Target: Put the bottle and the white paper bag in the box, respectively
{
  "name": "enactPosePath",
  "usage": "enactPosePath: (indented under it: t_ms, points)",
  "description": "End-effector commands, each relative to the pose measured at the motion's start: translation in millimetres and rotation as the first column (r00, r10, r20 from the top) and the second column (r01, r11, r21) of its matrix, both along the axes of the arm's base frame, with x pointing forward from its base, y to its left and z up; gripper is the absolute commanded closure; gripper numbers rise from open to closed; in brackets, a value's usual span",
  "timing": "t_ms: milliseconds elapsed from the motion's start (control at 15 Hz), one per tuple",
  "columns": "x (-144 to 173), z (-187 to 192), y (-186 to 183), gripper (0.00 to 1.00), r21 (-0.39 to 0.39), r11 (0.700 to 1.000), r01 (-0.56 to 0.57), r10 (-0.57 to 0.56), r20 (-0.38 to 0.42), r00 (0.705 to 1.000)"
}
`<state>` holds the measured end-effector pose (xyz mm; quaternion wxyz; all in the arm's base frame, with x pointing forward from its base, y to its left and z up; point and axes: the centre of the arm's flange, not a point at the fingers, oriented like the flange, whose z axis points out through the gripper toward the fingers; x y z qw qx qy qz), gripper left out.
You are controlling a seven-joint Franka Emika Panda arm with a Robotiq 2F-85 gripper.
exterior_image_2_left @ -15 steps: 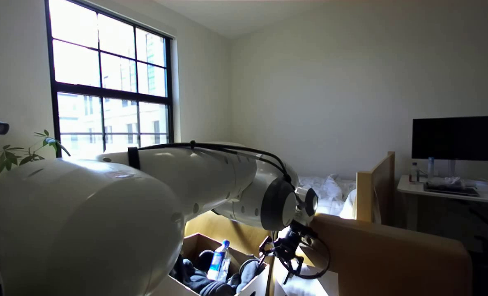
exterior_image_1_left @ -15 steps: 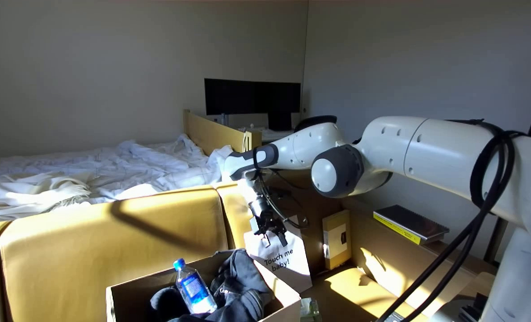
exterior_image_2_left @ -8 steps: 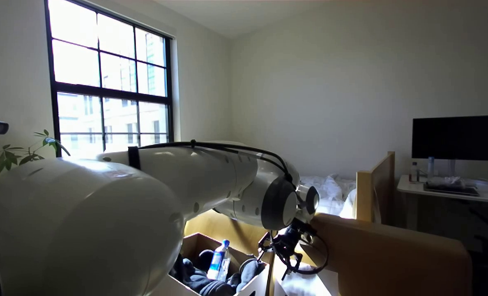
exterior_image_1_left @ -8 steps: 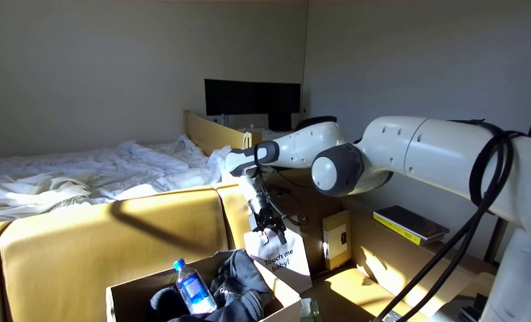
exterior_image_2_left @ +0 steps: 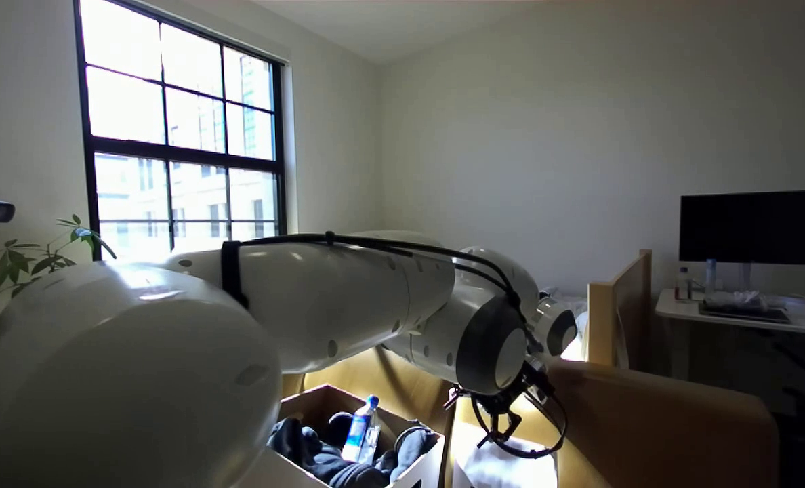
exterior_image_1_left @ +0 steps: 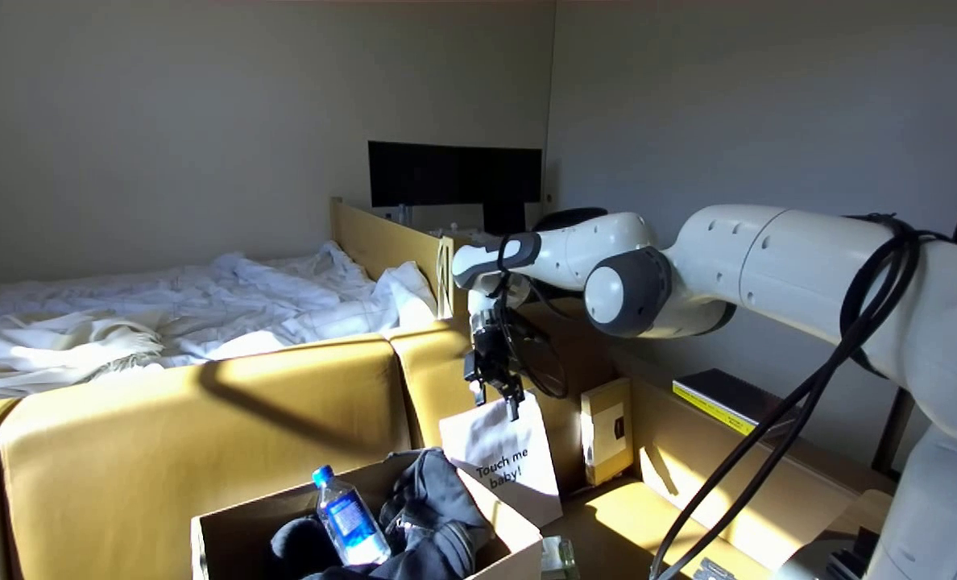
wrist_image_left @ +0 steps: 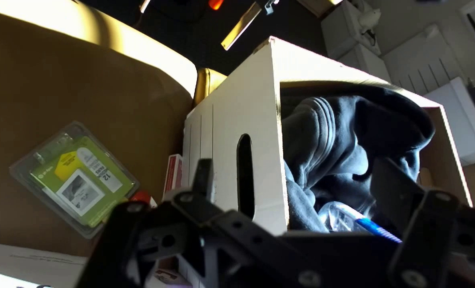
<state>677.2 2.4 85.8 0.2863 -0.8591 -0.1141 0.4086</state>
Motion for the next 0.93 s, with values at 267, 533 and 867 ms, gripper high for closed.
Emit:
enactPosePath:
  t_ms: [267, 533, 867]
  points:
    - [1.1, 6.4, -7.6, 0.0, 0.071, 0.995, 0.074, -0.072, -0.023, 0.997]
    - [36.1, 0.0, -10.9, 0.0, 0.046, 0.972, 0.232, -0.234, 0.043, 0.971]
    - [32.0, -25.5, -47.0, 0.0, 0.054, 0.953, 0.298, -0.301, 0.051, 0.952]
